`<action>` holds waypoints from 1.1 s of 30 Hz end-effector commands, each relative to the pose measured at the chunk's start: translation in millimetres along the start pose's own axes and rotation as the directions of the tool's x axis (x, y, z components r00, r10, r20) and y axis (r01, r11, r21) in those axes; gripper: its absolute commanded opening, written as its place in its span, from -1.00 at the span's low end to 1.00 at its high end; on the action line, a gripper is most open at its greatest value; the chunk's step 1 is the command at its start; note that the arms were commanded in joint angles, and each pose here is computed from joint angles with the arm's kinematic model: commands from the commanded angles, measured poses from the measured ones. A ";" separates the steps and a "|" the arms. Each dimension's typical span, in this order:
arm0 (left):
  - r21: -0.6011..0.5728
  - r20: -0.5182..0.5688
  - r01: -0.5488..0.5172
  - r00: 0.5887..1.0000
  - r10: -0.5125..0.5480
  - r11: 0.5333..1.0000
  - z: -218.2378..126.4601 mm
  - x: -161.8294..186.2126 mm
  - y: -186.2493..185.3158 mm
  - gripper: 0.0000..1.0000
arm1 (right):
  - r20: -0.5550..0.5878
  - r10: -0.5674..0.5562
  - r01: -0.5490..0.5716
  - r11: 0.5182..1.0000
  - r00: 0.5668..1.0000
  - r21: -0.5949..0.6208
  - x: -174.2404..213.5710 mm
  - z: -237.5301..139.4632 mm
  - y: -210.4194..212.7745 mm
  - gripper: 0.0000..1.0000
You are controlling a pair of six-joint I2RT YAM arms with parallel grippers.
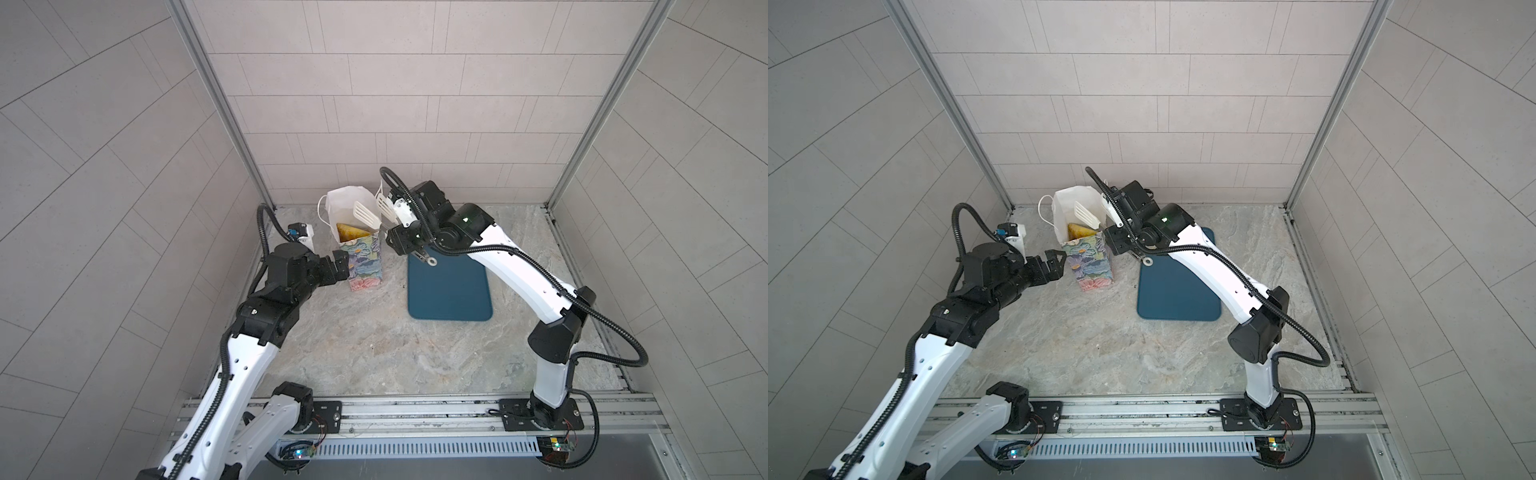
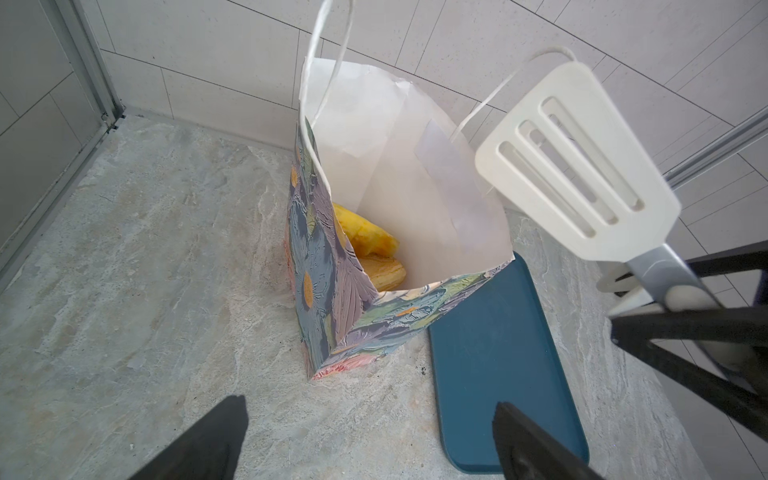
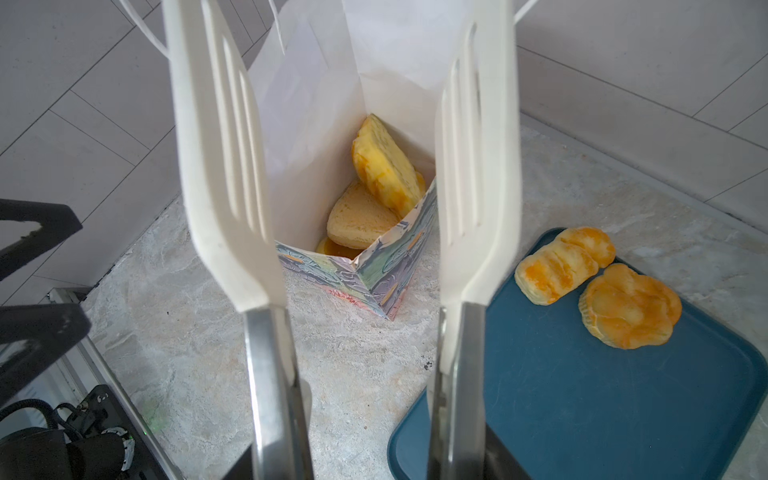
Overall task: Place the fake bread into the paper bag
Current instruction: 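Move the empty tongs with the right gripper back over the teal tray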
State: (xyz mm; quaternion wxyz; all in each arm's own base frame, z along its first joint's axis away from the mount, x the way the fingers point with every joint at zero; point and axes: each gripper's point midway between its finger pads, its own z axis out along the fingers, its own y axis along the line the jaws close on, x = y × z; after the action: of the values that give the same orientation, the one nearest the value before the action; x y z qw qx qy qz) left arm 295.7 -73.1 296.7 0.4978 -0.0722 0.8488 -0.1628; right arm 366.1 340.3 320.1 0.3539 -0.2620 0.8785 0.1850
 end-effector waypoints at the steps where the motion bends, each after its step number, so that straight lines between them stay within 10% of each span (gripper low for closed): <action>1: 0.011 0.006 0.002 1.000 -0.002 1.000 -0.3 -1.1 -1.3 1.00 | 0.106 -0.035 0.033 0.999 0.994 0.015 -22.7 -44.2 1.2 0.17; 33: 0.030 -0.010 -0.004 1.000 0.004 1.000 3.7 3.6 -6.7 1.00 | -0.040 0.052 -0.028 0.887 0.998 0.462 90.0 -64.7 -136.8 0.18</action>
State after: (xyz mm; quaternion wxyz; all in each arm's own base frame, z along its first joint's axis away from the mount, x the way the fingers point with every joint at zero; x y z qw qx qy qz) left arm 296.5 -80.5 292.8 0.4883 -0.0624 0.8530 -0.1734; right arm 351.6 178.9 271.8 0.3568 -0.1853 0.9155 -0.0131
